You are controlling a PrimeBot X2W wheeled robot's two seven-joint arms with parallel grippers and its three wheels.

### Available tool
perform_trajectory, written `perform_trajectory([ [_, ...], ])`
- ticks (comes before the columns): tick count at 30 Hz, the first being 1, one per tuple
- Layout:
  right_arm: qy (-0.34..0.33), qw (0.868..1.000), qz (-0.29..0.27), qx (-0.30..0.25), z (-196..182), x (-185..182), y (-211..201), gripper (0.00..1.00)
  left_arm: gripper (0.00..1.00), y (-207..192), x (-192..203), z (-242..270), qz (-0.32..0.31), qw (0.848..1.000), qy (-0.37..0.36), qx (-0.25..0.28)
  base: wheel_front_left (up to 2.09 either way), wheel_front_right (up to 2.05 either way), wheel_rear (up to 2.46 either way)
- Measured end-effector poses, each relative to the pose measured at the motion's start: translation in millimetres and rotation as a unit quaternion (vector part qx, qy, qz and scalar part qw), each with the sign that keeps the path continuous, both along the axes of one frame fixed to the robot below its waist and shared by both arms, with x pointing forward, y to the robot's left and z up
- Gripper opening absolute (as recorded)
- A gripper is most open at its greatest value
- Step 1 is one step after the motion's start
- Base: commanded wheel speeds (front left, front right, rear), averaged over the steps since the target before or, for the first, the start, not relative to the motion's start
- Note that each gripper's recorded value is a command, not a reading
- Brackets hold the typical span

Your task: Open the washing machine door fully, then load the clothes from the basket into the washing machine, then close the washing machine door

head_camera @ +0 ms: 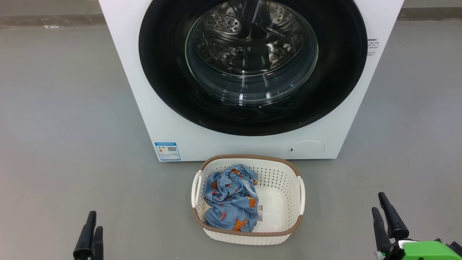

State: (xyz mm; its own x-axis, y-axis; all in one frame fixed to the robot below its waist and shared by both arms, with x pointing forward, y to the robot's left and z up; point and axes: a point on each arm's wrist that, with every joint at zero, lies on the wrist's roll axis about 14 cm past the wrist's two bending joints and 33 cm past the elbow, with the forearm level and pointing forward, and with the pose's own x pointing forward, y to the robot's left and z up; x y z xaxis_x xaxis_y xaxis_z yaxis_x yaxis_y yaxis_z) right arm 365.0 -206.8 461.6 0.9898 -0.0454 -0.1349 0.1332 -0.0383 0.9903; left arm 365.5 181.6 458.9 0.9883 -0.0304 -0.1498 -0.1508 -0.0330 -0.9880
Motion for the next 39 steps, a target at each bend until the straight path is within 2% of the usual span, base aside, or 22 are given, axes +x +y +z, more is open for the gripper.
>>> perform_trajectory([
  [24,-0.025,0.999,0.008,-0.023,17,9,15,1.00,1.00,8,4,14,0.020,0.999,-0.022,0.023,0.00,0.00,0.00],
  [39,-0.053,0.995,0.021,-0.085,36,18,24,1.00,1.00,3,10,28,0.005,0.994,-0.044,0.099,0.00,0.00,0.00],
])
